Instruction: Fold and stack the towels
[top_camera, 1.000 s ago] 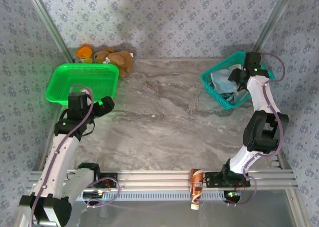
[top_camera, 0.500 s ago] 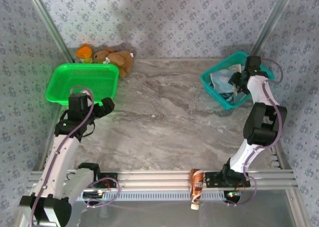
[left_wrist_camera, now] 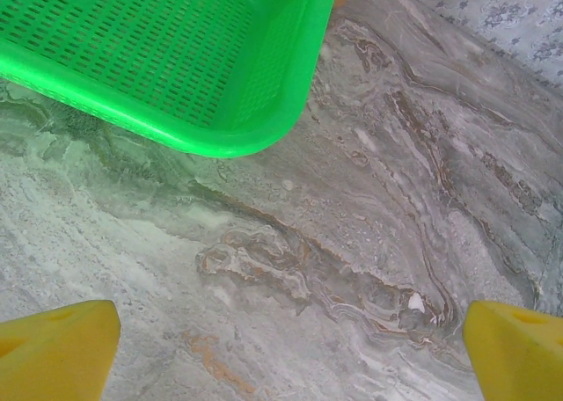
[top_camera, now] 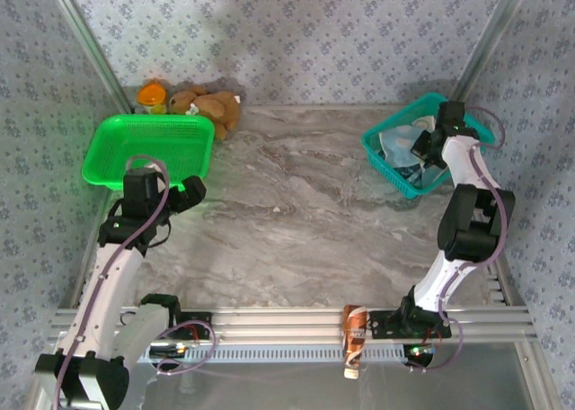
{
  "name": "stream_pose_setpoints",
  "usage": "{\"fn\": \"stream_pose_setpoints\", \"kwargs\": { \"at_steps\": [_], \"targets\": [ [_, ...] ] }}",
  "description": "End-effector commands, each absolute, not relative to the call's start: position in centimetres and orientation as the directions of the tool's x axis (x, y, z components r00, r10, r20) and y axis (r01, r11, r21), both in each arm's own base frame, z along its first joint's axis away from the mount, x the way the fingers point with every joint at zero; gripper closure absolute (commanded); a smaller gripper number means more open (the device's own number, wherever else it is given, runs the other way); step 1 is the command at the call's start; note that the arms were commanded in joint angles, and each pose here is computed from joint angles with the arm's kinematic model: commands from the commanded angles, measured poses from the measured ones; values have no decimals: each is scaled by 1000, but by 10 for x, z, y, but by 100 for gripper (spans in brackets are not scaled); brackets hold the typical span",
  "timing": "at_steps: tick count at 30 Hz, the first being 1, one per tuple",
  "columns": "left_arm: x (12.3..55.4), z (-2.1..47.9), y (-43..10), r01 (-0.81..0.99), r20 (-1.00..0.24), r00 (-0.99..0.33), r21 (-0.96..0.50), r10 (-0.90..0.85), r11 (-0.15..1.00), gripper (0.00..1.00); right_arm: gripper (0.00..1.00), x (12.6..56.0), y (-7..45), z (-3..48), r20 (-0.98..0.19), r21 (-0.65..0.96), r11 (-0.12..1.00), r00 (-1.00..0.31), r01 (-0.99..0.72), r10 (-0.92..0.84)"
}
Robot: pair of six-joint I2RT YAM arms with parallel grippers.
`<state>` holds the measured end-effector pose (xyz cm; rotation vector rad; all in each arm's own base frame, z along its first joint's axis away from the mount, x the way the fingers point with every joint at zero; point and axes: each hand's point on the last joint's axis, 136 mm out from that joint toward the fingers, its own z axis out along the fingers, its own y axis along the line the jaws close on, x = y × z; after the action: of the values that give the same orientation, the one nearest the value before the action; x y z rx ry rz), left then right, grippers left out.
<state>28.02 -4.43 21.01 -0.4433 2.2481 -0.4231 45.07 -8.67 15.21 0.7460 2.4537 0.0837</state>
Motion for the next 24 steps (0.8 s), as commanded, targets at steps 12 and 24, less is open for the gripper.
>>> {"fn": "stream_pose_setpoints", "kwargs": {
  "at_steps": [12,24],
  "targets": [
    [283,232,-49,-140,-667,-592,-467,-452,873,0,100,433,-43,414,-816,464,857,-267,225,512],
    [281,237,-49,-129,-678,-586,-462,-444,877,0,100,368,140,592,-930,351,825,-60,-443,363]
  ]
}}
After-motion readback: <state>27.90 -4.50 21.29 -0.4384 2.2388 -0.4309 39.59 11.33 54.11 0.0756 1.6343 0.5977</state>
